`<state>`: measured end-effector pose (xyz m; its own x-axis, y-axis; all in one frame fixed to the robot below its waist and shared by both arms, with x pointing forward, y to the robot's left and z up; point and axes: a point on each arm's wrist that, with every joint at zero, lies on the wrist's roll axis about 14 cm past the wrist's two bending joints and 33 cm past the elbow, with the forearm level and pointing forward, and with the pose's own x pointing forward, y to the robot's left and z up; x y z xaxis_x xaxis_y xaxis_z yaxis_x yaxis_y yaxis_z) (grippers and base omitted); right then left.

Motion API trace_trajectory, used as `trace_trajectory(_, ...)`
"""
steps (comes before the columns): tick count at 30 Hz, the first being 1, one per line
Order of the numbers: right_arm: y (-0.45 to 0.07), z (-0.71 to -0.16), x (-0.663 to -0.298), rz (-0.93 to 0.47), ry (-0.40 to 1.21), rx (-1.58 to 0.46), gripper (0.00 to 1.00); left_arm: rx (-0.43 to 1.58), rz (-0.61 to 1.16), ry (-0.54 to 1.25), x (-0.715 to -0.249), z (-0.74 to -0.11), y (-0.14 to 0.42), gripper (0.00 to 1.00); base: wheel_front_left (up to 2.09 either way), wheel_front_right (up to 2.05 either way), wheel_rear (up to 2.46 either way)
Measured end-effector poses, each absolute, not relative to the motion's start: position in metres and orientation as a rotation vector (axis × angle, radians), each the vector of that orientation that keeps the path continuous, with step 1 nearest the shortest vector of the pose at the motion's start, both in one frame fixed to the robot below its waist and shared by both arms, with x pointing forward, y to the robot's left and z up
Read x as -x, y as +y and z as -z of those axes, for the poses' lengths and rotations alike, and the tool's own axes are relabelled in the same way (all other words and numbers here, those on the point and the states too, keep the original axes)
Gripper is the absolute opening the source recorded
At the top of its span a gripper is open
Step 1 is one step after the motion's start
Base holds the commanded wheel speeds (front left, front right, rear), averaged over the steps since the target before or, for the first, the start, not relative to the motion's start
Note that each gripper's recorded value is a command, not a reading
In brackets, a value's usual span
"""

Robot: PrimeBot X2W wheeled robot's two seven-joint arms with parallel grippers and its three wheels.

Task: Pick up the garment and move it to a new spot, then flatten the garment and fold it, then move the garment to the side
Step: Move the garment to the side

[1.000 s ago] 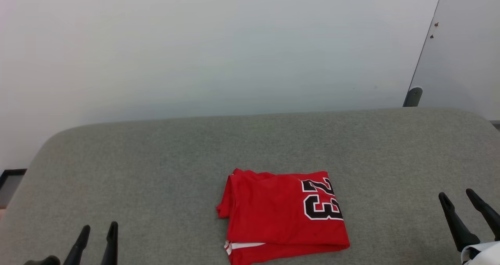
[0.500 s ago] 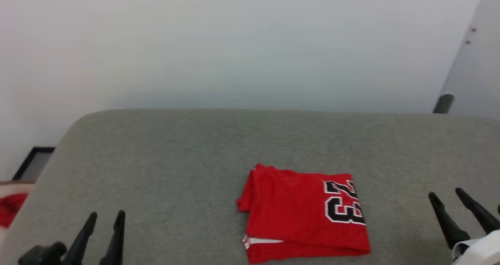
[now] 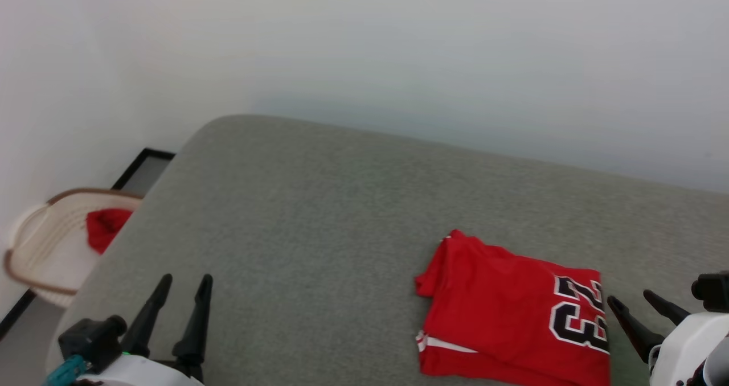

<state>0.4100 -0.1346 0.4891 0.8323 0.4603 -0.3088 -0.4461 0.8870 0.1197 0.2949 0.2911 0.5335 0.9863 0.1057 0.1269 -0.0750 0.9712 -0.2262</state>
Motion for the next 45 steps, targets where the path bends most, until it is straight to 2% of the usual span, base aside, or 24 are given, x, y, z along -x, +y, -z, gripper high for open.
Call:
trace_trajectory(11,-0.124,-0.437,-0.434,-0.523,0.686,0.050,1.00,0.256,-0.146,-0.082,-0.295,-0.514,0.297,1.00,0.00,0.00,0.00)
trace_trajectory(17,-0.117,-0.399,-0.425,-0.536,0.896,0.031,1.00,0.269,-0.160,-0.041,-0.303,-0.502,0.296,1.00,0.00,0.00,0.00)
trace_trajectory(25,-0.110,-0.380,-0.431,-0.527,1.010,-0.002,1.00,0.282,-0.177,-0.001,-0.309,-0.490,0.298,1.00,0.00,0.00,0.00)
trace_trajectory(26,-0.108,-0.379,-0.431,-0.533,1.021,0.004,0.04,0.281,-0.177,0.001,-0.310,-0.489,0.299,1.00,0.00,0.00,0.00)
trace_trajectory(27,-0.107,-0.379,-0.430,-0.538,1.029,0.017,0.00,0.283,-0.179,0.003,-0.310,-0.489,0.299,1.00,0.00,0.00,0.00)
trace_trajectory(38,-0.103,-0.399,-0.430,-0.569,0.977,0.039,0.00,0.283,-0.159,-0.027,-0.318,-0.497,0.297,1.00,0.00,0.00,0.00)
trace_trajectory(45,-0.122,-0.433,-0.437,-0.553,0.886,0.087,0.00,0.276,-0.073,-0.049,-0.337,-0.507,0.275,1.00,0.00,0.00,0.00)
